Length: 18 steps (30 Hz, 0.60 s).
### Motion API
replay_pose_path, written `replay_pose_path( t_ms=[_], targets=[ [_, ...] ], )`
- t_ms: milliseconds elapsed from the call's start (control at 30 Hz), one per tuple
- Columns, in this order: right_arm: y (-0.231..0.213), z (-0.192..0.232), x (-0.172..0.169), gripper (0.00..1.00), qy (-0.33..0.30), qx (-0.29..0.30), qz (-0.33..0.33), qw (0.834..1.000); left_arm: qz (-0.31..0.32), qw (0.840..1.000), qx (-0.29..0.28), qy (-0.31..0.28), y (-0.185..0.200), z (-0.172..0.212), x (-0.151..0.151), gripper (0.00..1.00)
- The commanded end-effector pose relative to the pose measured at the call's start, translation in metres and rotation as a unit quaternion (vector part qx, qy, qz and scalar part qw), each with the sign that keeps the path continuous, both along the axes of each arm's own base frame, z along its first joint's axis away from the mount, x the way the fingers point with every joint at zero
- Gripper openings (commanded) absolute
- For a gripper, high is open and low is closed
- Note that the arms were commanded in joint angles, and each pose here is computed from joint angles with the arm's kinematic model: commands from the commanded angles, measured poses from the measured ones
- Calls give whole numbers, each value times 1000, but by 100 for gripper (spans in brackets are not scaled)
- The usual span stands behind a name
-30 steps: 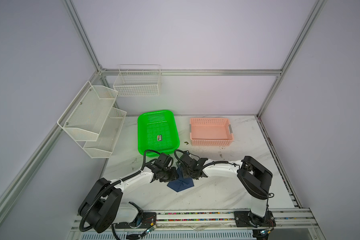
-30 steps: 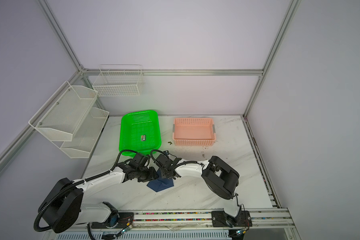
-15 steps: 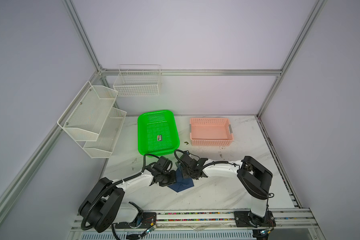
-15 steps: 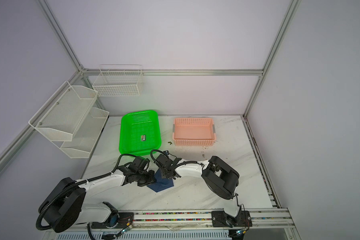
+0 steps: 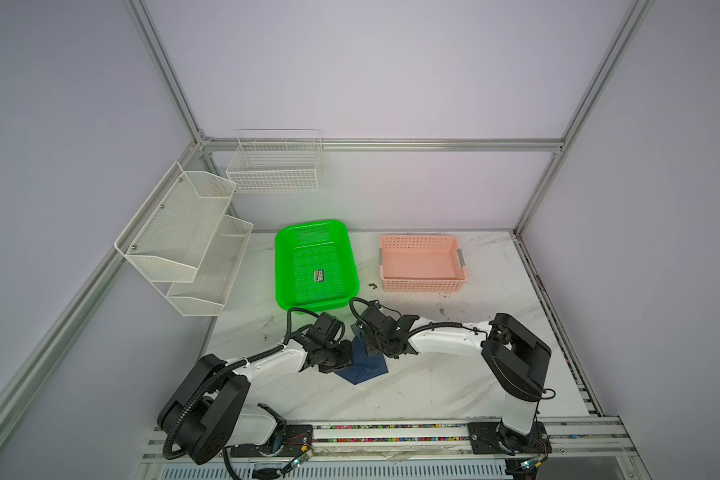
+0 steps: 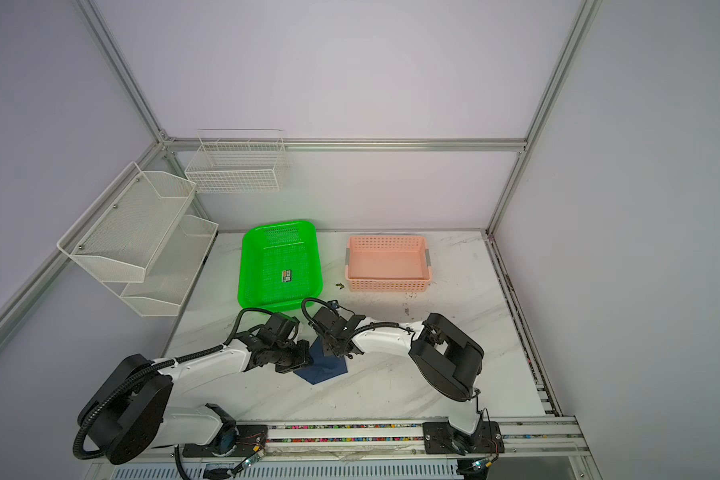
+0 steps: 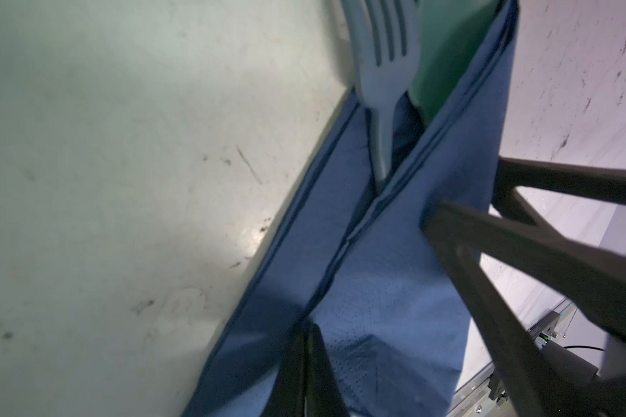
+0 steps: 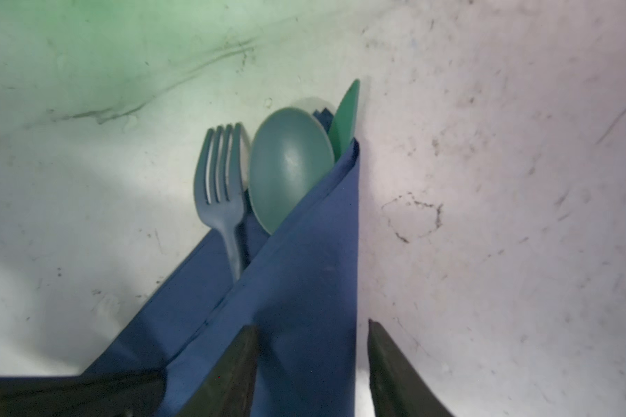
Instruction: Place the utensils on the paper napkin and roll it up
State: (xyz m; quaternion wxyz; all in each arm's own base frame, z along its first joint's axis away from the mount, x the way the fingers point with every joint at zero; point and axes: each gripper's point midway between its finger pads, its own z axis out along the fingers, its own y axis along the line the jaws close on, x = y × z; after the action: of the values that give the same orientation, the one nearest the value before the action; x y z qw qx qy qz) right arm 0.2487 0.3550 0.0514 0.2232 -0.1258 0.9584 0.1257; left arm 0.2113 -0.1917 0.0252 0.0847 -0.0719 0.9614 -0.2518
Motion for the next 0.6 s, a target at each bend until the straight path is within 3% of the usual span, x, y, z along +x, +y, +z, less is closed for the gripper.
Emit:
replay_pose_path(
  t_ms=[0,567],
  targets=[
    [-5,21,-2,56,-17,1,0,1000,1,1000,14,5,8,-13,-6,0],
    [13,-11,-16,57,0,-50,46,998,3,1000,26,-2,13,-10,-5,0]
  ],
)
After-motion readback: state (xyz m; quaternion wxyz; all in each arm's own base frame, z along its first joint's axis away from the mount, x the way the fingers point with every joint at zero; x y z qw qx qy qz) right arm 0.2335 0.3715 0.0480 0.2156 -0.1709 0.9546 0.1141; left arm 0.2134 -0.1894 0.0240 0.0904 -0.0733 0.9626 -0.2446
